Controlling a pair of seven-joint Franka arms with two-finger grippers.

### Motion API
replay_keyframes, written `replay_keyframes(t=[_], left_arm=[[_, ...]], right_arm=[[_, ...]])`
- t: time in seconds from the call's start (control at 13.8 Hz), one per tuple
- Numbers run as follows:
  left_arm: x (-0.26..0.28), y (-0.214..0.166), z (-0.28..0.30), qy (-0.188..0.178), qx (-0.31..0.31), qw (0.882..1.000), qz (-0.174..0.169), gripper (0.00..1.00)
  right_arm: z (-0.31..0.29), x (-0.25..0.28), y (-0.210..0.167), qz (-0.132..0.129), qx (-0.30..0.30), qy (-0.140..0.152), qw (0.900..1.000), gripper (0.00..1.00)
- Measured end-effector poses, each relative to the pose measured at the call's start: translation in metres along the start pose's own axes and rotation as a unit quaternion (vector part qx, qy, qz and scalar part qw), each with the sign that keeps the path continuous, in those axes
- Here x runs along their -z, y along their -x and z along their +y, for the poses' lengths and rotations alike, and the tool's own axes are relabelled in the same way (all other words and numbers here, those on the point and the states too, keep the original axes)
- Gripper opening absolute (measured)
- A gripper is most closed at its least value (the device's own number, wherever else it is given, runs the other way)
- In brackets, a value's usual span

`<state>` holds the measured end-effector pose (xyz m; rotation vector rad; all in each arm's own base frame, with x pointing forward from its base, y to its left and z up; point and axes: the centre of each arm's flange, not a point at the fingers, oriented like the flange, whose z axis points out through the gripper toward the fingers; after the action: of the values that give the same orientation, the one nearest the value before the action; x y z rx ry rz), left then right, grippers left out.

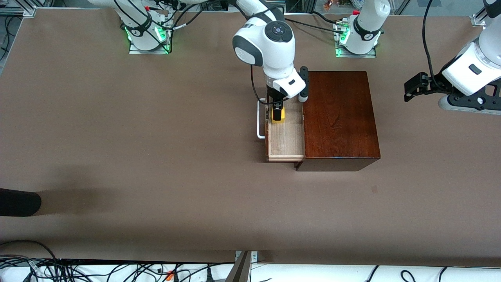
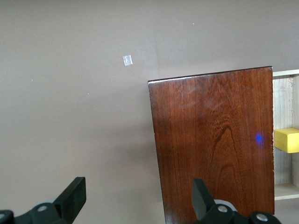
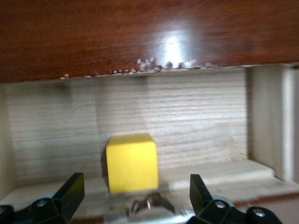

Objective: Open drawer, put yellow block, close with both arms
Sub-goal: 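Withdraw the right gripper while the left gripper moves toward the drawer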

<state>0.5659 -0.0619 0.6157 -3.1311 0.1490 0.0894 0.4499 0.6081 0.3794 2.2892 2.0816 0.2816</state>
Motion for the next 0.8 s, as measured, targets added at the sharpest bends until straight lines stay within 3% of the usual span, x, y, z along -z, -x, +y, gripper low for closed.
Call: replay_keyframes(t=[0.29,0.43,0.51,0.8], left_arm=[[0.0,0.0,0.001,0.0,-0.002,1.0,0.0,1.0],[0.0,0.0,0.006,0.0,-0.009,1.0,0.0,1.0],[0.0,0.0,0.01,0.001,-0.025,1.0,0.0,1.0],[-0.005,-0.003,0.024,0.029,-0.164,0.986,-0.001,1.0]], right_arm=[[0.056,0.086,0.05,-0.012,-0.054,0.004,0.998,1.0],[0.11,0.134,0.103,0.007,-0.119,0.001,0.993,1.0],[0.137,0.156,0.136,0.011,-0.151,-0.002,0.988,1.0],[0.197,0.226,0.266,-0.021,-0.255,-0.019,0.967,1.0]])
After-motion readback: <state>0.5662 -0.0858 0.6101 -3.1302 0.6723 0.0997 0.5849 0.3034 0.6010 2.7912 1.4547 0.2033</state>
